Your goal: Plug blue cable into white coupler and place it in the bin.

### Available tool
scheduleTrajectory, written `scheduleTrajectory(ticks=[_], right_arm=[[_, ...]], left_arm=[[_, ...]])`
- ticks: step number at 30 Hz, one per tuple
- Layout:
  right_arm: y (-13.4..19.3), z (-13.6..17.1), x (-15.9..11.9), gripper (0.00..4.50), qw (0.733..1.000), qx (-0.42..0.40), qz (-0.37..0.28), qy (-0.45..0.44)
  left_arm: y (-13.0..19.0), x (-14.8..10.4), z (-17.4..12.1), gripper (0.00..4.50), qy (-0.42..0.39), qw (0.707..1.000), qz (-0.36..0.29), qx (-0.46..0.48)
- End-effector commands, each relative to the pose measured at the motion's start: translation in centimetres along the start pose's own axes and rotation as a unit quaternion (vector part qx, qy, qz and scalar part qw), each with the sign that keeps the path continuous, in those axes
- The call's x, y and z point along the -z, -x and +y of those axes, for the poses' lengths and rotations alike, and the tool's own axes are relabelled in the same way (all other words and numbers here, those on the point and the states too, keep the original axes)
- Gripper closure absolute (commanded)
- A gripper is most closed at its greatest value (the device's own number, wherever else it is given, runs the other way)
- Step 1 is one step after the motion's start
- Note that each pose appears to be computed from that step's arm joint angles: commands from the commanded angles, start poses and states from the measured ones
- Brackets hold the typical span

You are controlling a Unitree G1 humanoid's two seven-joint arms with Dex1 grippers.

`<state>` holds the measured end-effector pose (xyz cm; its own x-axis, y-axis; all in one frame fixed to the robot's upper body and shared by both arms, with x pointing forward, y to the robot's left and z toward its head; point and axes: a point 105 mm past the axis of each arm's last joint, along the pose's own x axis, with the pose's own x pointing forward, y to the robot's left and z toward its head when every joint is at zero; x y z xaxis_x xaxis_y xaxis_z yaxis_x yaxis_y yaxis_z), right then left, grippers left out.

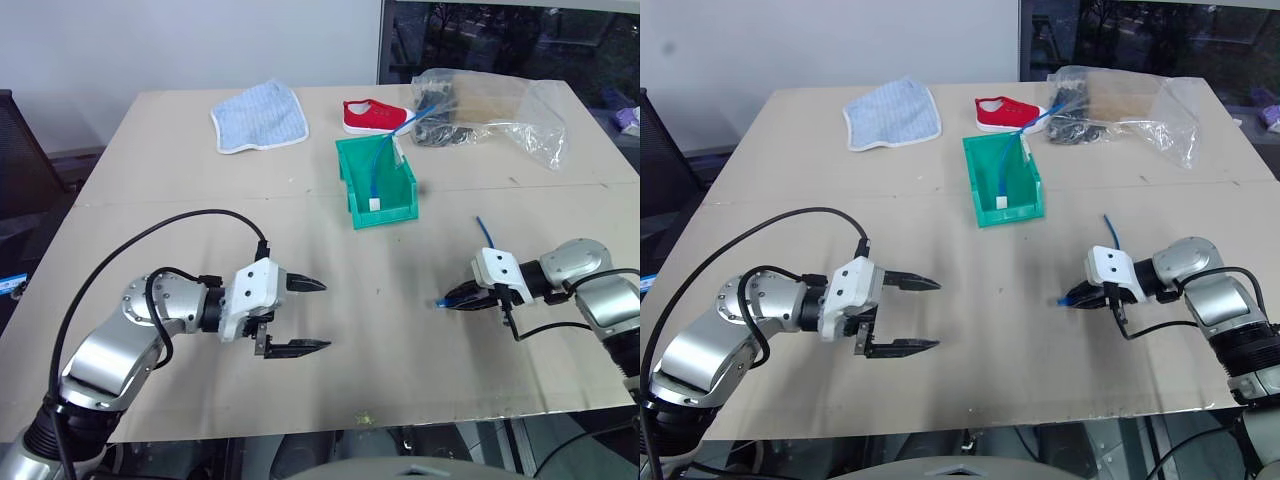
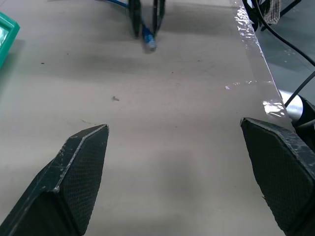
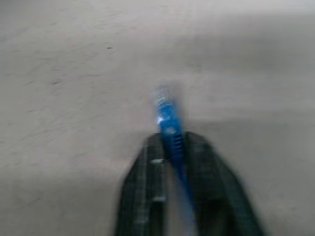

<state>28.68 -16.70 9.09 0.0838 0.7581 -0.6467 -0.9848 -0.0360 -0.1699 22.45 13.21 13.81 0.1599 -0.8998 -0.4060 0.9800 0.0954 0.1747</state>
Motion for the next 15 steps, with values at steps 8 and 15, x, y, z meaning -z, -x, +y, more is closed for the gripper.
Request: scheduleTrajectory(ticks=[8, 15], right_arm=[[-0.9, -0.9, -3.3, 4.48, 0.997, 0.013, -0.072, -0.022], [-2.7, -2.3, -7.9, 4.48, 0.992, 0.01, -0.125, -0.019]], left_arm=[[-1.0, -3.1, 3.1, 0.09, 0.042, 0.992, -0.087, -0.082], [-2.9, -3.9, 4.7, 0.09, 0.028, 0.994, -0.094, -0.039]])
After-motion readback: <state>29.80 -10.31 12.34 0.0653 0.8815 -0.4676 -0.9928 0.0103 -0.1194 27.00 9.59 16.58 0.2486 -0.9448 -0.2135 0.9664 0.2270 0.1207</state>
